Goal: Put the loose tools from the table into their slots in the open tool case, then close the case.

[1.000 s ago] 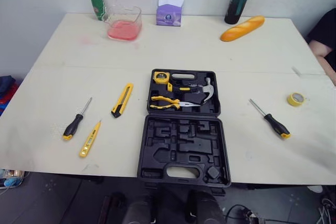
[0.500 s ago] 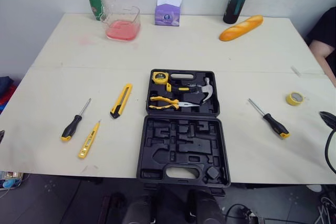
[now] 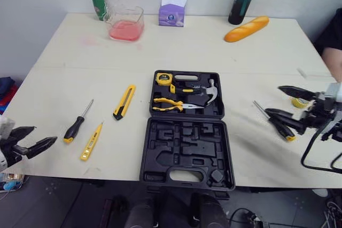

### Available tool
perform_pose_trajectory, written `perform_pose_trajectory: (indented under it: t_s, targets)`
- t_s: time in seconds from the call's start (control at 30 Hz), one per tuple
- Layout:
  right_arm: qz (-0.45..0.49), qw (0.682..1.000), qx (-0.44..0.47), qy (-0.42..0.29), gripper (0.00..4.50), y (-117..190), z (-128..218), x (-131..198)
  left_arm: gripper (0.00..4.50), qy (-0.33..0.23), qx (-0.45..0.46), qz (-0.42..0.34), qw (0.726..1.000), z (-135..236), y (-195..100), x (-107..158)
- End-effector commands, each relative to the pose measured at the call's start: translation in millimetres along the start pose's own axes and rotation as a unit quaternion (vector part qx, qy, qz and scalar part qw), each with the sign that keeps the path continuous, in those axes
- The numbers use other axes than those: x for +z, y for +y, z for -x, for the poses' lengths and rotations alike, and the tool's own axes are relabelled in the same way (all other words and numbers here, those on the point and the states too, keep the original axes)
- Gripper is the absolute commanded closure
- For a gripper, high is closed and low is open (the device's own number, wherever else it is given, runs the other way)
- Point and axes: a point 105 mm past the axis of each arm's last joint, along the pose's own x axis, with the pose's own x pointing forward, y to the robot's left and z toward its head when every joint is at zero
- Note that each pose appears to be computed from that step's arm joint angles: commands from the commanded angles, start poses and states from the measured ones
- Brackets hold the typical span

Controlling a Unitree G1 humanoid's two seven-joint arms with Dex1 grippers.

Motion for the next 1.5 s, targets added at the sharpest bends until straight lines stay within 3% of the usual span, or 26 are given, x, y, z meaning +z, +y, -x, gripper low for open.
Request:
perform_pose_trajectory:
  t_s: [0.03, 0.37, 0.73, 1.27, 1.5]
  targets:
    - [0.045, 0.996, 0.060, -0.055, 0.00, 14.5, -18.4, 14.1, 0.02, -0.009, 0.010, 0.004, 1.000, -6.8, -9.9, 16.6]
    - [0.030, 0.979, 0.154, -0.130, 0.00, 65.9, -52.8, 24.6, 0.02, 0.036, 0.029, 0.023, 0.999, -31.6, -34.5, 20.8]
    - [0.038, 0.977, 0.169, -0.121, 0.00, 77.6, -64.1, 31.5, 0.02, 0.078, 0.032, 0.040, 0.996, -55.6, -27.2, -2.6]
    - [0.036, 0.979, 0.170, -0.108, 0.00, 79.3, -73.9, 40.3, 0.02, 0.072, 0.010, 0.046, 0.996, -70.7, -25.1, -12.3]
    - [0.036, 0.979, 0.177, -0.098, 0.00, 81.2, -73.7, 38.2, 2.93, 0.064, -0.008, 0.042, 0.997, -74.0, -29.2, -8.5]
